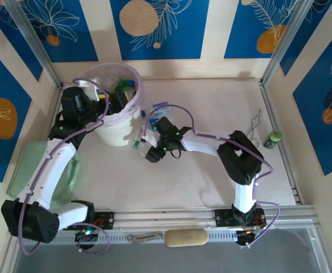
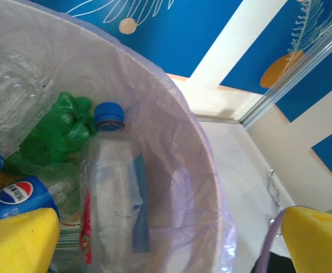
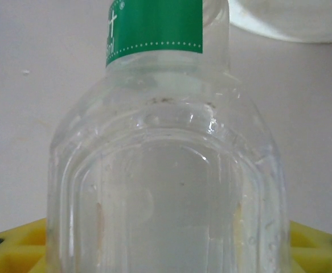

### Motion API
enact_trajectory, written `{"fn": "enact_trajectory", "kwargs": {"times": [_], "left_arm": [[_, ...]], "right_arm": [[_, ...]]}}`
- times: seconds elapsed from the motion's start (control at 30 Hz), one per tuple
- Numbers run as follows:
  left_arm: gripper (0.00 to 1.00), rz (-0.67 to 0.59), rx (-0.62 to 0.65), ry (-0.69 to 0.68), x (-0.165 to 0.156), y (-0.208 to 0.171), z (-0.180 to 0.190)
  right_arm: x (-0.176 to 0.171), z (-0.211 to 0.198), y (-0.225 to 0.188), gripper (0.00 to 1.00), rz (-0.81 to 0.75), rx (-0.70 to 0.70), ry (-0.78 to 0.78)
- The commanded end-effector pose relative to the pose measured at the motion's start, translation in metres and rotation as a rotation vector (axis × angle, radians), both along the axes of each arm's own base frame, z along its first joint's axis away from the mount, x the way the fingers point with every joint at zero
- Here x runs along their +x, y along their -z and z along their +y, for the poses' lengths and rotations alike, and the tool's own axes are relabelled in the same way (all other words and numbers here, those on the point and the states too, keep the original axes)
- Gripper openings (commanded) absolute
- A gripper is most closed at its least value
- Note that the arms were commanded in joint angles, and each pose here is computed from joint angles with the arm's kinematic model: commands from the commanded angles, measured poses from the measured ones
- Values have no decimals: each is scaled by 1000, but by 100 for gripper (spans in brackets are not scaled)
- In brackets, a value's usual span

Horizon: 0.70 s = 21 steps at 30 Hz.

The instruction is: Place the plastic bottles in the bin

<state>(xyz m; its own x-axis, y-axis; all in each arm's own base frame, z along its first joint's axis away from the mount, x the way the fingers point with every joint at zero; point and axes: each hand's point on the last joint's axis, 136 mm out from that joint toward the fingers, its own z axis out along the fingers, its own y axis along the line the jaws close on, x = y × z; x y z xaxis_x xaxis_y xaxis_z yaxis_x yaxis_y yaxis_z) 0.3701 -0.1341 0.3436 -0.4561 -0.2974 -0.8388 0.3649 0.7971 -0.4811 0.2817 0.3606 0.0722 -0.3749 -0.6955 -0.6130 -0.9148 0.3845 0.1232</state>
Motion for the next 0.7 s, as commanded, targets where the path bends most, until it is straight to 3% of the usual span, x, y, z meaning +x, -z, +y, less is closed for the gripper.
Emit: {"fn": "enact_trajectory", "kwargs": {"times": [0.0, 0.33, 0.67], "left_arm": [[100, -33, -77, 41, -4, -17, -6], [100, -27, -215, 150, -11, -34, -48], [99, -38, -283, 281, -20, -44, -105]], "right_arm": [[6, -5, -56, 48, -16, 176, 86], [53, -70, -174, 46, -237, 483, 504], [47, -49, -260, 45, -422, 685, 447]]}}
